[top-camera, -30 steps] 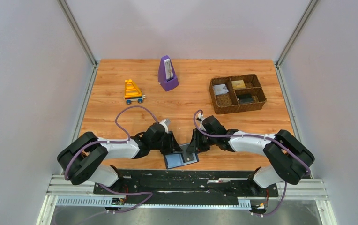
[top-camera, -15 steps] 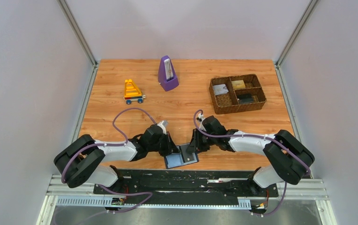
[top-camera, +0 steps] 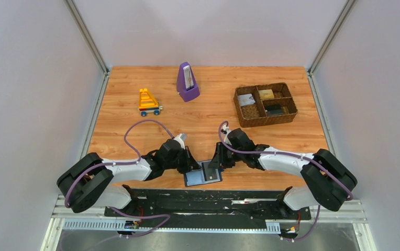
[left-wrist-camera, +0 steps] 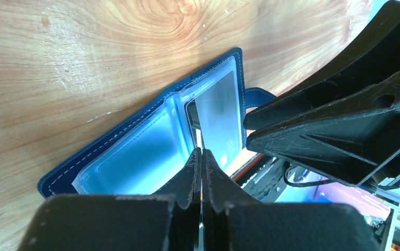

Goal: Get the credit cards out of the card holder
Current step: Remove the credit card from the card holder.

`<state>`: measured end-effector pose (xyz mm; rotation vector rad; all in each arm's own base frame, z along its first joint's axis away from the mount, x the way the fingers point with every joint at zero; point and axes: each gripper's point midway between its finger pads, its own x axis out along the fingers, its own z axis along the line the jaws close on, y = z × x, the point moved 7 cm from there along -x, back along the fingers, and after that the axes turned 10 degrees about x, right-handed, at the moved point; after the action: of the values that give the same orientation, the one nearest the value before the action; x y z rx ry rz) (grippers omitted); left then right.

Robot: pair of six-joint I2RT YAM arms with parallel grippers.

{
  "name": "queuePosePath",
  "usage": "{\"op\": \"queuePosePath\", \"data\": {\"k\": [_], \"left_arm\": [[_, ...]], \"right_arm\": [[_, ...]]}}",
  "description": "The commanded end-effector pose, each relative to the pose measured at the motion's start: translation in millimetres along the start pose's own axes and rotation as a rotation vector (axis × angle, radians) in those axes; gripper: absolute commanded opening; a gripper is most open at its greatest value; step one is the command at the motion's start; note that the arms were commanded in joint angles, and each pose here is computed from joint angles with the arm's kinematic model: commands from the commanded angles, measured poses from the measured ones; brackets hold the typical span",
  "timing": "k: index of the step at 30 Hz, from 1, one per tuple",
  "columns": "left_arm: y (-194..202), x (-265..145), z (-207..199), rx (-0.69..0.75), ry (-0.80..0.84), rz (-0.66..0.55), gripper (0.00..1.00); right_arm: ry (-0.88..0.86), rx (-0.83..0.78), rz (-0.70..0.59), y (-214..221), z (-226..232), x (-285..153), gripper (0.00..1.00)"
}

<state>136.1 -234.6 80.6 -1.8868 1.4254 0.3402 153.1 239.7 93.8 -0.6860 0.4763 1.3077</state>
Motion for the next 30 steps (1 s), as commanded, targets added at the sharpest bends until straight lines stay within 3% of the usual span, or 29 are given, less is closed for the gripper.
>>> {"op": "queuePosePath", "data": {"k": [1, 10, 13, 18, 22, 30], "left_arm": [[-5, -5, -3, 0.023, 0.001, -0.045, 0.00], [-4, -4, -1, 0.025, -0.012, -0.030, 0.01], [-4, -1, -2, 0.027, -0.016, -0.018, 0.15], [-3, 4, 1, 0.028, -0.025, 0.000, 0.28], [-3, 6, 2, 0.028, -0.031, 0.001, 0.35], [-2, 9, 2, 0.019, -0.020, 0.006, 0.38]], "right_arm": [[-0.005, -0.021, -0.037, -5, 3, -1, 0.27], [0.023, -0.007, -0.023, -2, -4, 4, 0.27], [0.023, -0.013, -0.034, -5, -2, 4, 0.28], [0.057, -0.006, -0.036, -4, -6, 1, 0.28], [0.073, -0.004, -0.036, -3, -10, 3, 0.28], [0.073, 0.019, -0.001, 3, -17, 8, 0.28]]}}
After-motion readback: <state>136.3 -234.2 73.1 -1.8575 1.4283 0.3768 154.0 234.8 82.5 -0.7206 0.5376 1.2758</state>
